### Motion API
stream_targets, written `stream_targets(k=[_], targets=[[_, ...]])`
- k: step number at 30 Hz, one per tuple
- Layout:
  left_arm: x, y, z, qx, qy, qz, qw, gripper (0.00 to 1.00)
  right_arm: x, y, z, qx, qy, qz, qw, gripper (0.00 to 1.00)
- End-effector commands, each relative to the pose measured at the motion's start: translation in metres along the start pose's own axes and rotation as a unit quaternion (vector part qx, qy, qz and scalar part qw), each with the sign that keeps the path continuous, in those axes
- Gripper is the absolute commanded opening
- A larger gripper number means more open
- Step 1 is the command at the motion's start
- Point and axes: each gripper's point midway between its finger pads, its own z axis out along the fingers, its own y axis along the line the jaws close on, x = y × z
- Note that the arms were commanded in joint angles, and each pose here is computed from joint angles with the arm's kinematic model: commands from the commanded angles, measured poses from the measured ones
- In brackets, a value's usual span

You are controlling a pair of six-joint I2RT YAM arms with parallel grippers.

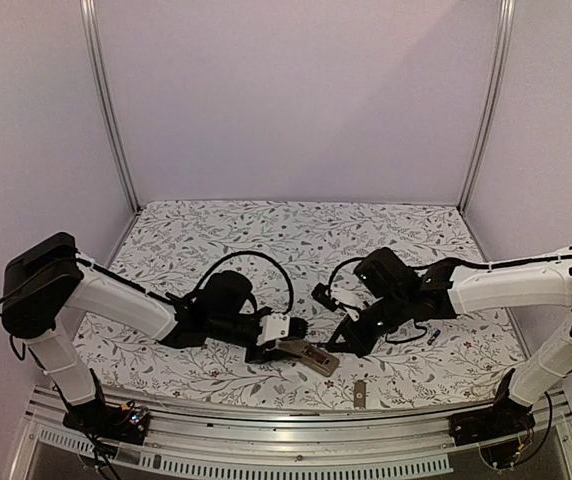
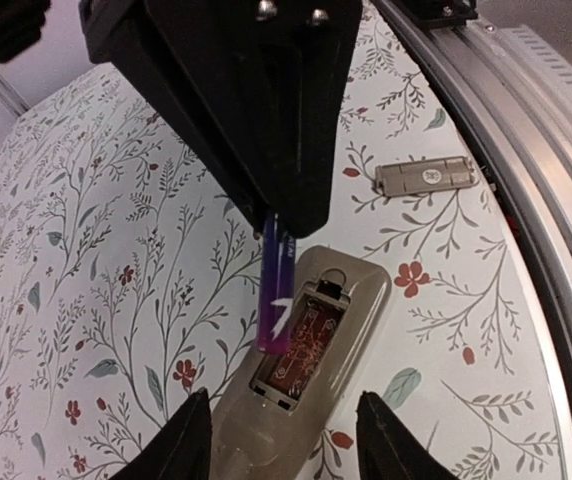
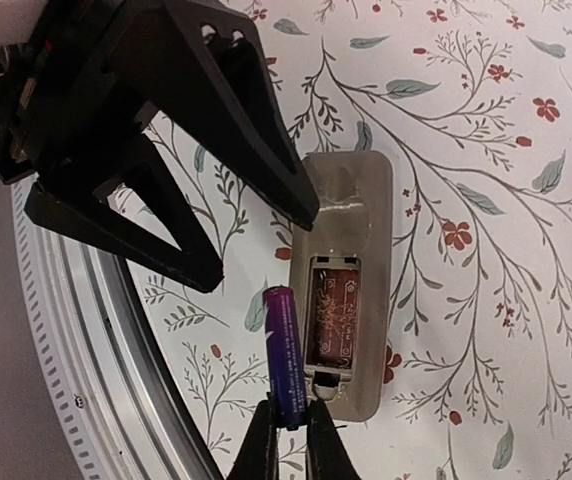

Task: Load the batteries into the remote control
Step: Place the battery in the battery compartment.

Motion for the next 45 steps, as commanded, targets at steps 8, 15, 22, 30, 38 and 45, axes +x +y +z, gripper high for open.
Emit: stream_targets(k=[8, 15, 22, 30, 38, 45], targets=[[-0.019, -0.002, 0.017, -0.005, -0.026, 0.035, 0.999, 0.43, 0.002, 0.014, 0.001, -0.044, -0.033, 0.125, 0.991, 0.0], [0.0, 0.003, 0.018, -0.02, 0.015, 0.042, 0.999, 0.49, 0.012, -0.001, 0.018, -0.017, -0.014, 0.161, 0.987, 0.0], [0.04, 0.009, 0.011, -0.015, 0.095, 0.052, 0.994, 0.78, 0.02, 0.004, 0.03, -0.008, 0.008, 0.166, 0.986, 0.0], [0.046, 0.029, 0.001, -0.006, 0.084, 0.019, 0.996, 0.82, 0.033, -0.001, 0.044, 0.009, 0.038, 0.181, 0.983, 0.0], [0.026, 0.021, -0.001, 0.031, 0.054, 0.008, 0.998, 0.77, 0.011, 0.006, 0.028, 0.0, 0.003, 0.178, 0.984, 0.0], [-0.008, -0.001, 0.003, 0.037, -0.003, 0.021, 0.999, 0.56, 0.012, 0.003, 0.026, 0.0, -0.017, 0.208, 0.978, 0.0]])
